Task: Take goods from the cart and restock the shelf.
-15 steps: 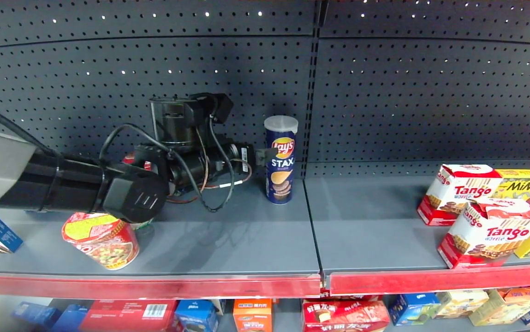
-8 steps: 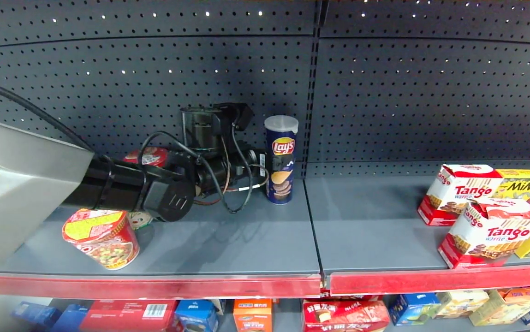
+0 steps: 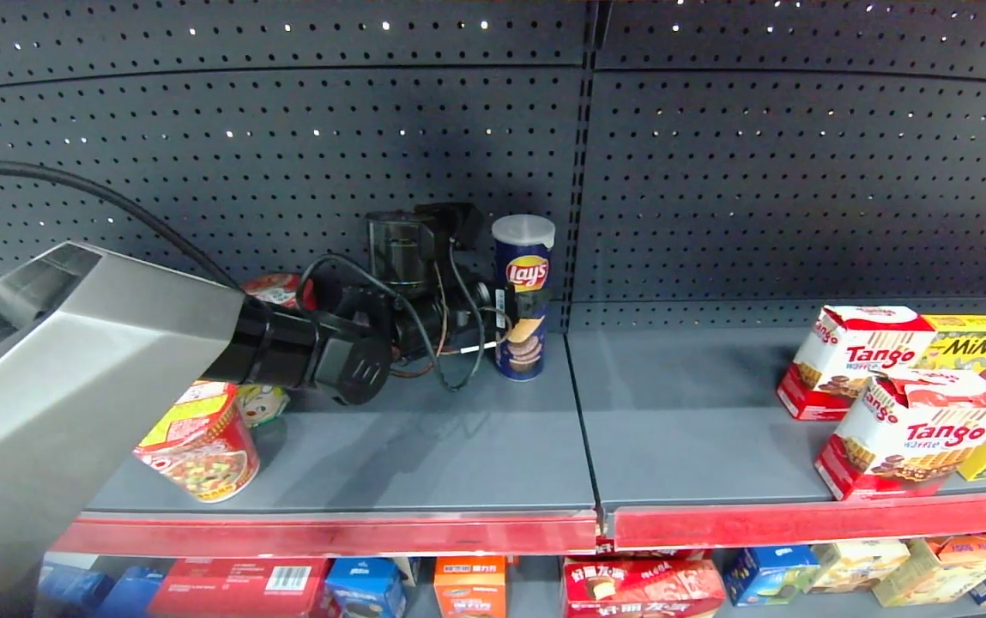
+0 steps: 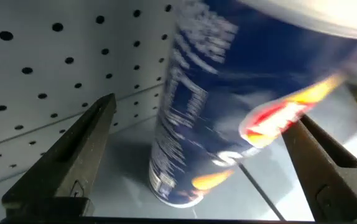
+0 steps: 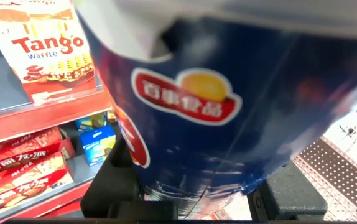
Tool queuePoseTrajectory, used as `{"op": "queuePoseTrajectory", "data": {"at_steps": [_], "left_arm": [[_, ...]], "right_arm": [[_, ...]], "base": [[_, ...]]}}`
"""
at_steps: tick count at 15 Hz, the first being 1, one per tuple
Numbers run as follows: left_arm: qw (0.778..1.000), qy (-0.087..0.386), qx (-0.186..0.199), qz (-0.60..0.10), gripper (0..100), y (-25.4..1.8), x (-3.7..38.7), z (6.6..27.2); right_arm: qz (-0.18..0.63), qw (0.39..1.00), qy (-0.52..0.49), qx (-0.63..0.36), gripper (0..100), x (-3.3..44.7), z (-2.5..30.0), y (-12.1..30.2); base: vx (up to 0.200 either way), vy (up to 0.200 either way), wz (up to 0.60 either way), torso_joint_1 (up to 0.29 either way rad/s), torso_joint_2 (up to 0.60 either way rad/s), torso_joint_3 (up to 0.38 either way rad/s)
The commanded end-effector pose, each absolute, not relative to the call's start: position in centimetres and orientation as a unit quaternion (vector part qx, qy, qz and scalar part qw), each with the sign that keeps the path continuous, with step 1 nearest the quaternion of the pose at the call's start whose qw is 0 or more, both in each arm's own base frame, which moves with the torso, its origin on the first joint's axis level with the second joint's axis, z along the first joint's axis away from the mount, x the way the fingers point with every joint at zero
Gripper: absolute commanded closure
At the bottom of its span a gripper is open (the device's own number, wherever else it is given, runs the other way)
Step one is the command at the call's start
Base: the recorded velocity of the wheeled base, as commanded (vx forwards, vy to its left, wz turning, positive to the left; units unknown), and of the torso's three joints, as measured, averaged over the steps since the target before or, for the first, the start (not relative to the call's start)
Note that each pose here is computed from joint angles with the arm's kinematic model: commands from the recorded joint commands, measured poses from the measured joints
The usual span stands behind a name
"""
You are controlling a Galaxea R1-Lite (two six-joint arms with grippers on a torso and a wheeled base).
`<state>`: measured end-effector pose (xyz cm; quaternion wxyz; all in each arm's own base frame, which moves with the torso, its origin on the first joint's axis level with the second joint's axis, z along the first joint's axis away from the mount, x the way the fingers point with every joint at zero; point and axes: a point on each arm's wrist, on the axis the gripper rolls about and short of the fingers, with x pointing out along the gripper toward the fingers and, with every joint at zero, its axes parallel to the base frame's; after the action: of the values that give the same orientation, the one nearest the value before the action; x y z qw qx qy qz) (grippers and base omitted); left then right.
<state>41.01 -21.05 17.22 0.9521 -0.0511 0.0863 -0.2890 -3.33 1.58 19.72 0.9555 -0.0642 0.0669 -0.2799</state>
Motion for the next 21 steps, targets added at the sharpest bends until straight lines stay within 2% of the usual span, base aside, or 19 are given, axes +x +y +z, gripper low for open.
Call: {"op": "queuePoseTrajectory", "data": {"at_steps": [1,6,21], "left_arm": [[0.952,0.086,-0.052,-0.288,0,-21.4,41.8,16.7],[0.951,0.09,-0.051,-0.292,0,-22.1,42.5,15.8],[0.954,0.088,-0.05,-0.281,0,-22.3,43.3,15.5]], "right_arm": [[-0.281,0.955,0.063,-0.065,100,-3.6,19.5,1.7],[-0.284,0.955,0.054,-0.067,100,-4.0,19.3,2.0],[-0.284,0.954,0.047,-0.078,100,-4.4,19.2,2.2]], "base": [[0.0,0.0,0.0,0.0,0.0,0.0],[0.0,0.0,0.0,0.0,0.0,0.0],[0.0,0.0,0.0,0.0,0.0,0.0]]}}
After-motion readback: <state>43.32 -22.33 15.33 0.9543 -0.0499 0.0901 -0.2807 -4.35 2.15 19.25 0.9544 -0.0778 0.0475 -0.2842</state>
